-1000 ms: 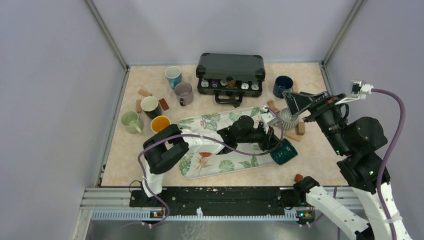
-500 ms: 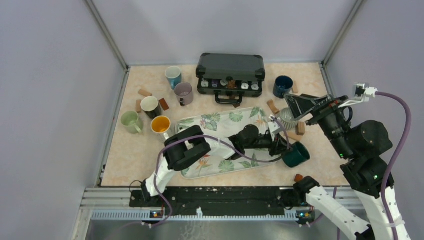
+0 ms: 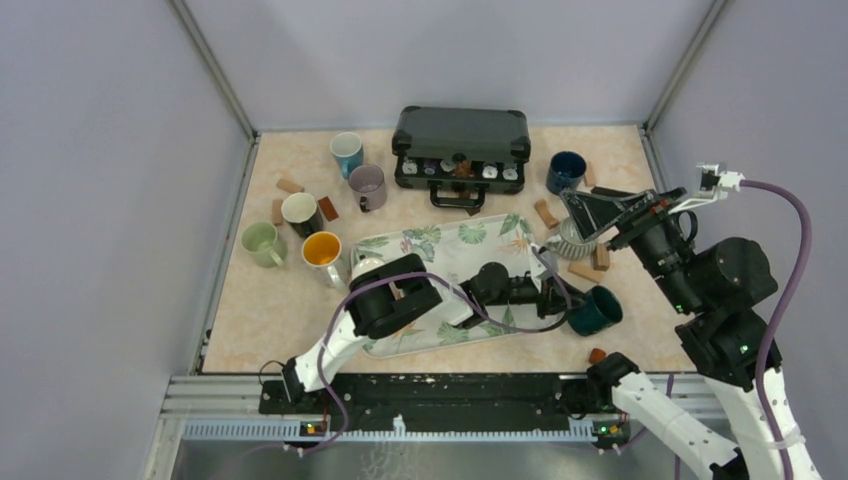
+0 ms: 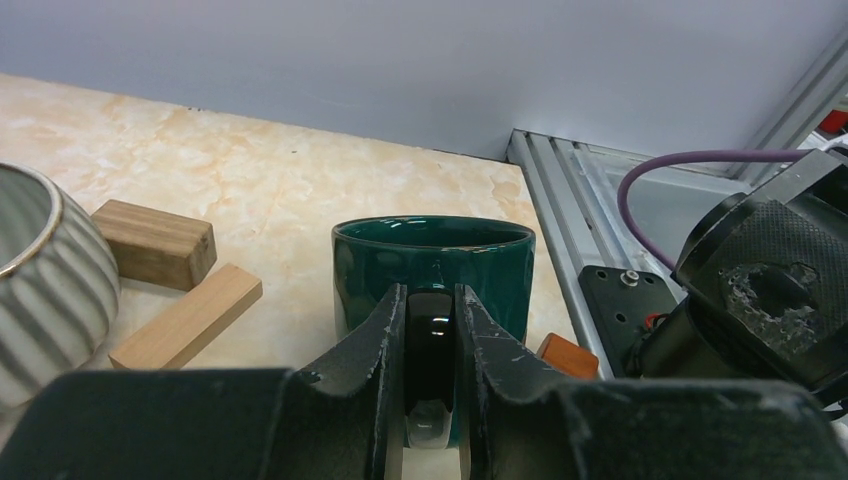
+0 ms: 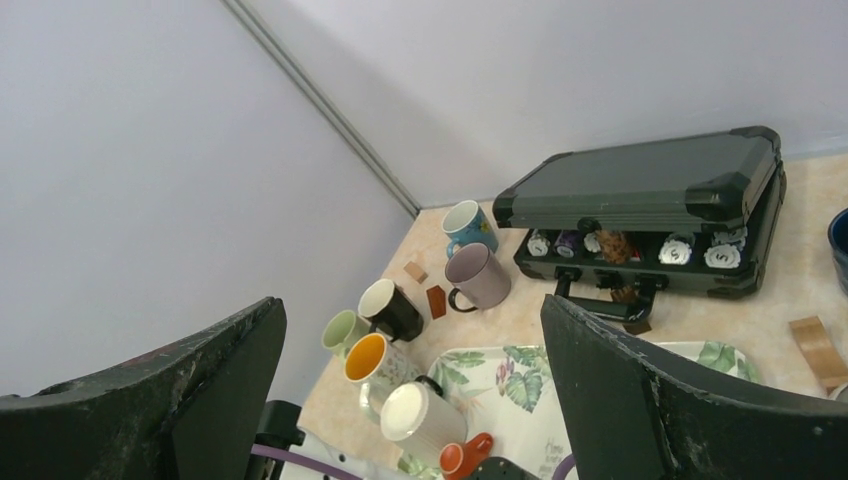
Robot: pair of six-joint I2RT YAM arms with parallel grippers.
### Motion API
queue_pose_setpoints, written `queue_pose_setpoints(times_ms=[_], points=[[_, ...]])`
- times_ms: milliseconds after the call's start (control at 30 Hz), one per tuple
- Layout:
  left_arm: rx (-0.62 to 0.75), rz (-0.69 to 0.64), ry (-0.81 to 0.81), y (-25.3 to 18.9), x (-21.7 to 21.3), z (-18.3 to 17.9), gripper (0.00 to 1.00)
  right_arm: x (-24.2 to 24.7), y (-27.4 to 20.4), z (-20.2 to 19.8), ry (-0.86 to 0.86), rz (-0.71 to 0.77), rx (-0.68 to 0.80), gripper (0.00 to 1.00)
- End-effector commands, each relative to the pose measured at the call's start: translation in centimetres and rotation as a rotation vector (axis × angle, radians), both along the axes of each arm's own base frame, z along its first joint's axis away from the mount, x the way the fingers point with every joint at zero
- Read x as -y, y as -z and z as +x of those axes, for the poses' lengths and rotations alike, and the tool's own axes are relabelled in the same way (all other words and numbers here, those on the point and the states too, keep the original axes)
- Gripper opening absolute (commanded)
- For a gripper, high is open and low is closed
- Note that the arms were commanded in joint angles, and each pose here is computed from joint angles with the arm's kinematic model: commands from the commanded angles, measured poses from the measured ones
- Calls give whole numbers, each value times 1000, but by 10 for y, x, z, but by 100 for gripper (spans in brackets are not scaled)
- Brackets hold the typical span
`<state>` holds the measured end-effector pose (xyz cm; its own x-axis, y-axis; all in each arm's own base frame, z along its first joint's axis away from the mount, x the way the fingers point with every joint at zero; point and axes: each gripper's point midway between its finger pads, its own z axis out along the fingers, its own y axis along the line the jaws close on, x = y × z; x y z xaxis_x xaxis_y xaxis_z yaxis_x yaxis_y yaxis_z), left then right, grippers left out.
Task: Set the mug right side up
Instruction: Place the cup at the corner of the board.
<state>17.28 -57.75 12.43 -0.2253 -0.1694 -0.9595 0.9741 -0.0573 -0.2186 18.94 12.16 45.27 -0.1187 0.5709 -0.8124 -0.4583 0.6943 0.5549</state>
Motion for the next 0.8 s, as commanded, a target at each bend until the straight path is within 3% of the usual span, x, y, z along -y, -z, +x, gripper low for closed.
queue_pose_setpoints(times_ms=[0, 133, 767], points=[[100, -159, 35, -38, -1, -9, 0, -6, 0, 7, -11, -3, 13, 99], [85, -129, 32, -22, 1, -7, 0, -8, 4, 12, -11, -5, 8, 99], [36, -31, -31, 13, 6, 21, 19, -17, 15, 18, -40, -16, -8, 99]])
